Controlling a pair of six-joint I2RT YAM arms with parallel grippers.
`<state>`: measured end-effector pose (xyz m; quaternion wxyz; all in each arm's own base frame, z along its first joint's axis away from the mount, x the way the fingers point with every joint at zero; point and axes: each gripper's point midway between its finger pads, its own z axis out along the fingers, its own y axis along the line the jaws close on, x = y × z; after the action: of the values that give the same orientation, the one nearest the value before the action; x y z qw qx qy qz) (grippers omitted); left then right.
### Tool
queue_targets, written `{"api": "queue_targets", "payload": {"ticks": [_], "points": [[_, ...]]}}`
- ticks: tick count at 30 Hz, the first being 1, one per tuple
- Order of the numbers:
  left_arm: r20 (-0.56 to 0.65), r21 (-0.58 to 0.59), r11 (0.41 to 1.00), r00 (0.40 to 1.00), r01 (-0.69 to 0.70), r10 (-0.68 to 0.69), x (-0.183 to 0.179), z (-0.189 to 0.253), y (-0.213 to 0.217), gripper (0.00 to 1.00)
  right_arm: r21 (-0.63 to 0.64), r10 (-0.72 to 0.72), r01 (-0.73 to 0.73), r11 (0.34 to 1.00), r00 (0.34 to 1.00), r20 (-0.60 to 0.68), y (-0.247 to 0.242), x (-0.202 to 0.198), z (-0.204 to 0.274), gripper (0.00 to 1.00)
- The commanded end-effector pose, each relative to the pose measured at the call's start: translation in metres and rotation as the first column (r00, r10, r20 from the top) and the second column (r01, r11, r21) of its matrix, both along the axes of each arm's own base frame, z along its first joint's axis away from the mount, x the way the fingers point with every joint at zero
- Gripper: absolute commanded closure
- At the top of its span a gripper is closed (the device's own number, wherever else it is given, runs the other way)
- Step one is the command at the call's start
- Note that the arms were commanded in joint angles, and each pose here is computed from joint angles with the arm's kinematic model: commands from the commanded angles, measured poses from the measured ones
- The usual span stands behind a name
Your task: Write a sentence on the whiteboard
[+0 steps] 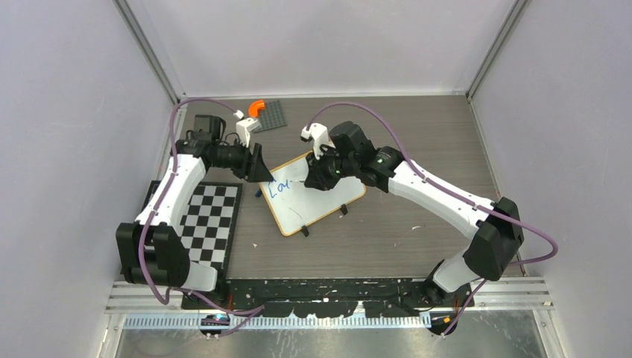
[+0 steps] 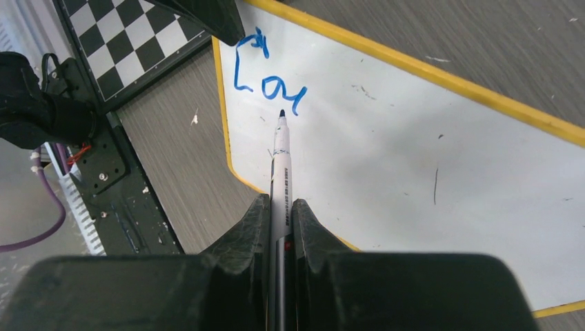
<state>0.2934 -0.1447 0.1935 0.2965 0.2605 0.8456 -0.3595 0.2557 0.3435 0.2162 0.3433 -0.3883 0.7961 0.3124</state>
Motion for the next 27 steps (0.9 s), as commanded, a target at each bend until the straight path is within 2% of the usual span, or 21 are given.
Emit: {"api": "queue_targets", "payload": {"ticks": [1, 7, 27], "points": [[0.04, -0.034, 0.999, 0.999, 0.029, -0.028, 0.009, 0.012, -0.006, 0.49, 0.043, -0.021, 0.017, 0.999, 0.995, 0.101, 0.009, 0.014, 0.014, 1.0], [0.035, -0.031, 0.999, 0.999, 0.031, -0.03, 0.01, 0.01, -0.006, 0.61, 0.001, -0.007, 0.007, 1.0, 0.989, 0.146, 0.01, 0.016, 0.007, 1.0], [0.048, 0.034, 0.997, 0.997, 0.064, -0.065, 0.005, 0.001, -0.004, 0.9, -0.01, 0.009, -0.008, 1.0, 0.992, 0.122, 0.014, 0.008, -0.005, 1.0]]}}
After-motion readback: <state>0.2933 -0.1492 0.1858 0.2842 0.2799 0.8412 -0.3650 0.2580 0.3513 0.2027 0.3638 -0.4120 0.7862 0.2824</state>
